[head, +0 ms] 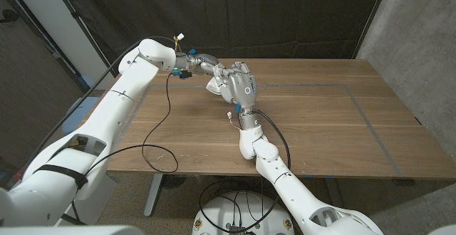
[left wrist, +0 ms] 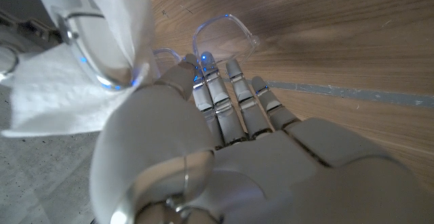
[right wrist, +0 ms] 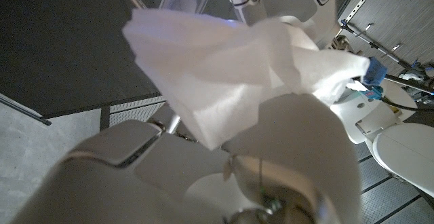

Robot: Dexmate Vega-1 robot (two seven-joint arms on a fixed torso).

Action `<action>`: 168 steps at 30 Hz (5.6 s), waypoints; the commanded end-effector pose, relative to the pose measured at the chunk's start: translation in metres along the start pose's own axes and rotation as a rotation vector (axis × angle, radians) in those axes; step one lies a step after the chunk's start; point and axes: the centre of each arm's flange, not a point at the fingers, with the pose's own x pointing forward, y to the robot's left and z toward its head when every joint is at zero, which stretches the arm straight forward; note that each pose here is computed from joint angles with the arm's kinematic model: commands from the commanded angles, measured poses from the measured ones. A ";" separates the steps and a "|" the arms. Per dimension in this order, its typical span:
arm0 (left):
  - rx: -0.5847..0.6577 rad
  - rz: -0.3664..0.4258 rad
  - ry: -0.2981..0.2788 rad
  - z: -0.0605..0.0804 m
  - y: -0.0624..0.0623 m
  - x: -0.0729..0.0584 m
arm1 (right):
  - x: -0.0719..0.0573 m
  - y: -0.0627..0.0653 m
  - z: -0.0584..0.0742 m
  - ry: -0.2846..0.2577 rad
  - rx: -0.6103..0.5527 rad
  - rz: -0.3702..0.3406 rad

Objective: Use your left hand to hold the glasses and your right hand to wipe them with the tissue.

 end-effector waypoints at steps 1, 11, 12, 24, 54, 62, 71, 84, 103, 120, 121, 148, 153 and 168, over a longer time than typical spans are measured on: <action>-0.003 0.002 -0.010 0.001 -0.002 0.000 | 0.000 -0.007 0.009 -0.029 0.013 -0.013; 0.001 -0.004 0.003 -0.002 -0.007 -0.003 | 0.005 -0.017 -0.005 0.006 -0.024 -0.044; 0.003 -0.005 0.004 -0.002 -0.007 -0.003 | 0.005 -0.018 -0.005 0.010 -0.025 -0.046; 0.020 -0.003 -0.002 0.002 -0.012 -0.008 | 0.003 -0.025 -0.011 0.029 -0.061 -0.059; 0.004 0.028 -0.025 -0.004 -0.009 -0.024 | 0.000 -0.041 -0.054 0.125 -0.195 -0.082; -0.008 0.045 -0.032 -0.003 -0.005 -0.023 | 0.003 -0.034 -0.046 0.088 -0.152 -0.072; -0.032 0.068 -0.029 -0.007 -0.002 -0.022 | -0.001 -0.029 -0.023 0.037 -0.069 -0.059; -0.059 0.081 -0.034 -0.010 0.001 -0.019 | -0.009 -0.018 -0.011 -0.012 -0.046 -0.016; 0.071 0.119 0.062 -0.011 0.001 -0.020 | 0.012 -0.044 -0.054 0.238 0.026 -0.170; 0.438 0.232 0.266 0.012 -0.010 -0.039 | 0.002 -0.058 -0.079 0.217 -0.169 -0.136; 0.456 0.237 0.274 0.014 -0.011 -0.040 | 0.000 -0.057 -0.080 0.210 -0.179 -0.130; 0.875 0.368 0.463 0.021 -0.059 -0.049 | -0.016 -0.049 -0.089 0.206 -0.319 0.444; 0.941 0.400 0.477 0.014 -0.069 -0.048 | -0.016 -0.046 -0.091 0.221 -0.310 0.550; 1.004 0.456 0.446 -0.023 -0.093 -0.042 | -0.018 -0.038 -0.098 0.284 -0.246 0.757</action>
